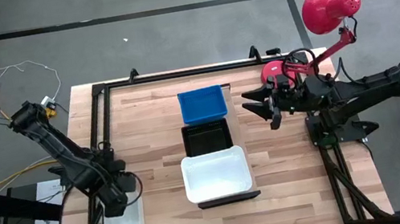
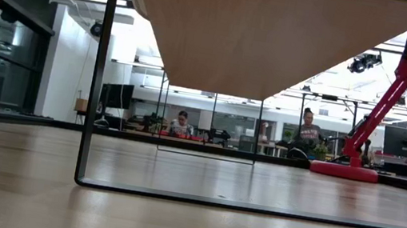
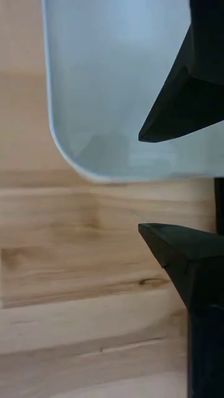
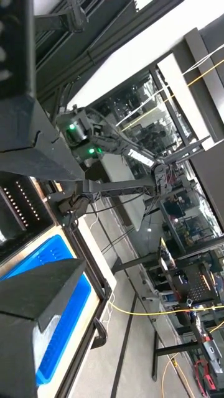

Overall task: Stack baskets on shelf by color
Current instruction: Stack the white bin on the white bin on the shelf

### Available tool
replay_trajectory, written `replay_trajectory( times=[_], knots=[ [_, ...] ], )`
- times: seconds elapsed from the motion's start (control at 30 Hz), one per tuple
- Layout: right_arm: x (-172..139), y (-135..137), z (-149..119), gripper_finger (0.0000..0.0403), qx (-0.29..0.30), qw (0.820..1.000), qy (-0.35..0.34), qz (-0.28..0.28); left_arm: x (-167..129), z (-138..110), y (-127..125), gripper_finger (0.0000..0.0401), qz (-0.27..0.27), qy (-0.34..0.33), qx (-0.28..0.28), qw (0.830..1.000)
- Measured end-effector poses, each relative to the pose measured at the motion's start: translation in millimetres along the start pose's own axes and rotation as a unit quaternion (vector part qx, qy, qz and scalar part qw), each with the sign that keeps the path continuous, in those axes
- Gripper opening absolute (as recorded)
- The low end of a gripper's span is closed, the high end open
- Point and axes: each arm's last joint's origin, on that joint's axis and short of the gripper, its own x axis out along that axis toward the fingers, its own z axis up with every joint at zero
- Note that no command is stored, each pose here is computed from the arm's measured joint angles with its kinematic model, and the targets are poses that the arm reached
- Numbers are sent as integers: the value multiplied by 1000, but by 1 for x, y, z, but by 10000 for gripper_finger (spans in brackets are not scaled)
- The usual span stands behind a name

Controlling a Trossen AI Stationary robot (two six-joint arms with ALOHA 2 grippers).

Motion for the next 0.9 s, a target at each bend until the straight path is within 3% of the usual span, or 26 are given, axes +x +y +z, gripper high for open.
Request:
replay_trajectory(
  times=[0.37,0.9],
  knots=[
    [0,0,0,204,0,1000,0,0,24,-7,4,210,-10,-8,-7,1000],
    [0,0,0,204,-2,1000,1,0,30,-7,4,209,7,4,25,1000]
  ],
)
